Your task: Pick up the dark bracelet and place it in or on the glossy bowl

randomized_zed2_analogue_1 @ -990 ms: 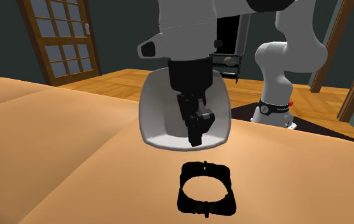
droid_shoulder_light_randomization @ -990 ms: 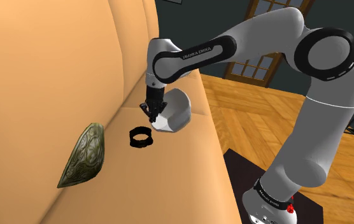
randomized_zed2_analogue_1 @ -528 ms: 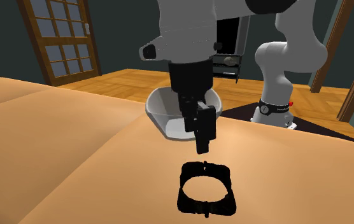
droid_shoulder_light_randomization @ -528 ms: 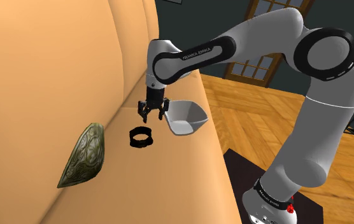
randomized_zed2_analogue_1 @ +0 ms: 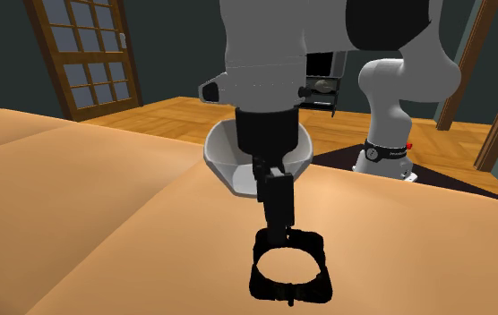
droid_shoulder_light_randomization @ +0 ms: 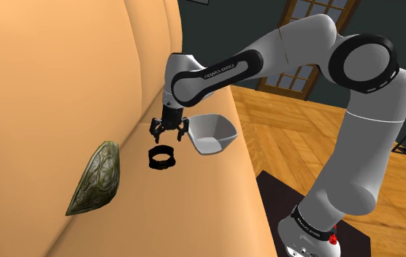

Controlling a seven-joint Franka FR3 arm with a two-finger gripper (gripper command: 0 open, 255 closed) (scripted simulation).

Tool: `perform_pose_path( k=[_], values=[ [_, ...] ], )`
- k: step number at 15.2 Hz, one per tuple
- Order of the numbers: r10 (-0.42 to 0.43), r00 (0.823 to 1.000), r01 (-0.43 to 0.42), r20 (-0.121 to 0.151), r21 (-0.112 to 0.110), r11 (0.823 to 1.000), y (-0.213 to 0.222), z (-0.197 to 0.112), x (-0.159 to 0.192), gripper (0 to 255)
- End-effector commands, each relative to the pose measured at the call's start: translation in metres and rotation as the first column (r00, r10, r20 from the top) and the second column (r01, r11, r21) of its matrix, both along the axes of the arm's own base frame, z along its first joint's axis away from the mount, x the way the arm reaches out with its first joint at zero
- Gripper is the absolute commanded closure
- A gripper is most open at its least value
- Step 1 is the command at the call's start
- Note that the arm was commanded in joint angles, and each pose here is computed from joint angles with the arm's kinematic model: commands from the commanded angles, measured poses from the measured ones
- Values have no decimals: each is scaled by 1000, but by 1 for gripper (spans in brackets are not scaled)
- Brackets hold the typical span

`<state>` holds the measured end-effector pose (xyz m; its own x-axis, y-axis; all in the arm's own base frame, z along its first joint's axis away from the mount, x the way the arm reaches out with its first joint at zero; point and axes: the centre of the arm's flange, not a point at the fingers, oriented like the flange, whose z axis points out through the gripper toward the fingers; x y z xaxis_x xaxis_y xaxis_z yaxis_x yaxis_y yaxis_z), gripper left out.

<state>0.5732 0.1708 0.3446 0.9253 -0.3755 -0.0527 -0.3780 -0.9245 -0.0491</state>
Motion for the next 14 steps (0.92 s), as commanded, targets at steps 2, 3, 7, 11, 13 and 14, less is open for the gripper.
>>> perform_pose_path(
  k=[2, 3, 7, 11, 13, 14],
  values=[
    [-5, 997, 4, -74, -12, 1000, -5, -54, -12, 0],
    [-5, 997, 4, -74, -12, 1000, -5, -54, -12, 0],
    [-5, 997, 4, -74, -12, 1000, -5, -54, -12, 0],
    [-5, 997, 4, -74, -12, 1000, -10, -56, -24, 255],
    [-3, 997, 2, -73, -11, 1000, -8, -47, -11, 255],
    [-4, 997, 3, -73, -10, 1000, -13, -52, -16, 255]
  ],
)
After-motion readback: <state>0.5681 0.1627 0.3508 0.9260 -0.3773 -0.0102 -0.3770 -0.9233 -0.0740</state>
